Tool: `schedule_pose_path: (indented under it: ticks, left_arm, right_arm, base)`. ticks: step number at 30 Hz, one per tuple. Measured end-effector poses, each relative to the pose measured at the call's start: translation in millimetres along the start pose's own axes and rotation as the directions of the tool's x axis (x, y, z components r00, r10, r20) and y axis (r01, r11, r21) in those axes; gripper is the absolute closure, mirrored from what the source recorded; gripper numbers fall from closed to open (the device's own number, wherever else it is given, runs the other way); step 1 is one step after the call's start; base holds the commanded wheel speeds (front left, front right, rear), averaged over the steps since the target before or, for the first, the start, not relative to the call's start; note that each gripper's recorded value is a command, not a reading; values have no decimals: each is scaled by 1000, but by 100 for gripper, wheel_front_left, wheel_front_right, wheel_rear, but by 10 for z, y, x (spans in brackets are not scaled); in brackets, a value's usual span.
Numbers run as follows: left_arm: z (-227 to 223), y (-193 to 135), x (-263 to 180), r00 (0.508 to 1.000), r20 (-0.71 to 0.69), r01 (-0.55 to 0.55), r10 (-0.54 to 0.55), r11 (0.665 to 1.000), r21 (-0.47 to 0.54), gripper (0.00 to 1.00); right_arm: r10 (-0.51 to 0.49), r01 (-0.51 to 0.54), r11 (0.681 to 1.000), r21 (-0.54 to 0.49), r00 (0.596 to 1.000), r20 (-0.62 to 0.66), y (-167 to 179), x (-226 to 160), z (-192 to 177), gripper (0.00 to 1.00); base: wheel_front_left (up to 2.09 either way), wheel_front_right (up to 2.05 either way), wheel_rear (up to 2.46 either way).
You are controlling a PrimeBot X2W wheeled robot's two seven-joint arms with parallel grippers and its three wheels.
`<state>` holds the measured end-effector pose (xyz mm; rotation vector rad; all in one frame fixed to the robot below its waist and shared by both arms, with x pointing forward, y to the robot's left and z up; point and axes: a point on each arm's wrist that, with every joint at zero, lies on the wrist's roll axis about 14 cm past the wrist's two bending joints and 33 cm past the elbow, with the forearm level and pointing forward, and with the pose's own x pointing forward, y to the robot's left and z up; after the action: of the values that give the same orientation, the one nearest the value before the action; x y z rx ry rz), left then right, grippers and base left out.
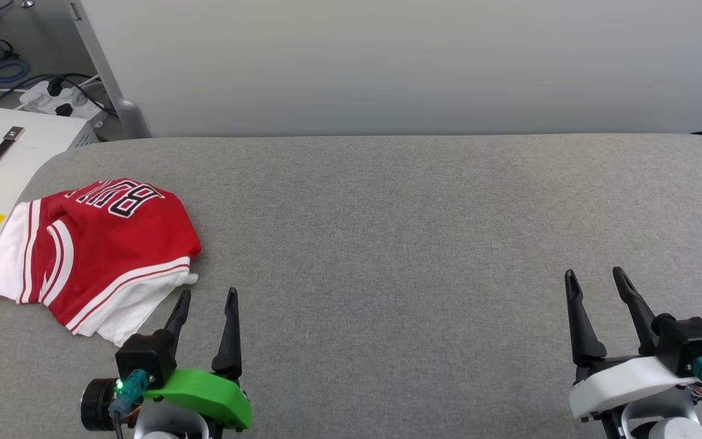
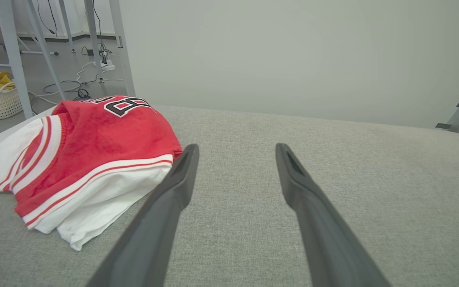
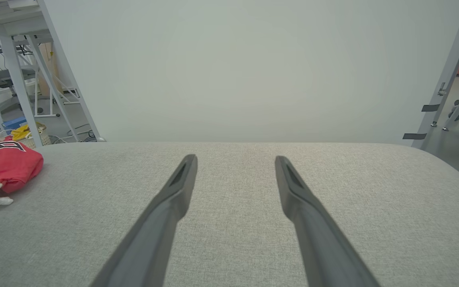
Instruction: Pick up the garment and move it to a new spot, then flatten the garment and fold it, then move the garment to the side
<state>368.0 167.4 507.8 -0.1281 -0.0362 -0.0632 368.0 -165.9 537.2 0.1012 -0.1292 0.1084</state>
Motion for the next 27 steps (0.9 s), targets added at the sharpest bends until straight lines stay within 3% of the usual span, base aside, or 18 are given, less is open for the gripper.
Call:
schedule_pose_path:
  ticks: [20,27]
  left_arm:
    - [9,70,-58,999,31,-18,19,999,-49,0]
    - [0,225,-159,997,35,-64,66,997,-51,0]
  right_arm:
    - [0,-1,999,38,1000,26,13,9,-18,0]
    - [72,-73,996,55,997,32,254,108,-42,0]
  base:
    - [0,0,0]
    - [0,0,0]
